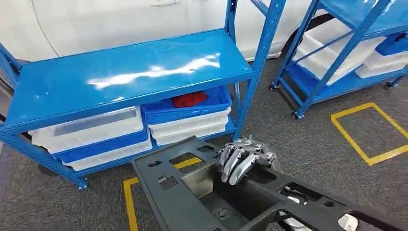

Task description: Take the parts from the cabinet and place them on the table.

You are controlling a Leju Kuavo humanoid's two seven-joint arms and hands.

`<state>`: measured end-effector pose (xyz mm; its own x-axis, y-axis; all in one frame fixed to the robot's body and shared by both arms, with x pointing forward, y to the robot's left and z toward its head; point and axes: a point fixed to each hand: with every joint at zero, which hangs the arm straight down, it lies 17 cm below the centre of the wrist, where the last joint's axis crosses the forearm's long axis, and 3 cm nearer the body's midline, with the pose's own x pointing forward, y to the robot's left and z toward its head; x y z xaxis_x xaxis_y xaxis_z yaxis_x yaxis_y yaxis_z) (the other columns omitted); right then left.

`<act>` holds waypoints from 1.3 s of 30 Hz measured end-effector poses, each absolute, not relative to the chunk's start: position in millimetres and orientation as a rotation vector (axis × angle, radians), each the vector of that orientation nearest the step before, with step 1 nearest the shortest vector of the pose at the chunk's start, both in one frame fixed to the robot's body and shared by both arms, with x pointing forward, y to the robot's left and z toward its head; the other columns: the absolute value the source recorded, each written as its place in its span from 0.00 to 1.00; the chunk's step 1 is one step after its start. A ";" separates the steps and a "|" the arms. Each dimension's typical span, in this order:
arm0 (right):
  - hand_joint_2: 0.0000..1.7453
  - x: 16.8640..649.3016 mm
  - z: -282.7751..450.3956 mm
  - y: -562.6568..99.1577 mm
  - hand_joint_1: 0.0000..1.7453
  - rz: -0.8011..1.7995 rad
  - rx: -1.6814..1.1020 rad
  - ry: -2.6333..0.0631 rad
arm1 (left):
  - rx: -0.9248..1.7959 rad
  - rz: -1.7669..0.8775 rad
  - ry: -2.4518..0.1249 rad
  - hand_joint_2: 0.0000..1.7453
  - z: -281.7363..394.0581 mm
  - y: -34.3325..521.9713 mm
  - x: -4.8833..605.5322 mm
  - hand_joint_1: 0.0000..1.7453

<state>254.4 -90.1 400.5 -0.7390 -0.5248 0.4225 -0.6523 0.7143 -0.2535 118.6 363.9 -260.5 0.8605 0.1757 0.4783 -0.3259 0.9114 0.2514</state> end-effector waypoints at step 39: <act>1.00 349.5 316.4 -15.5 1.00 0.673 0.858 -2.256 | 0.261 0.359 -0.440 1.00 -265.0 321.2 112.4 0.00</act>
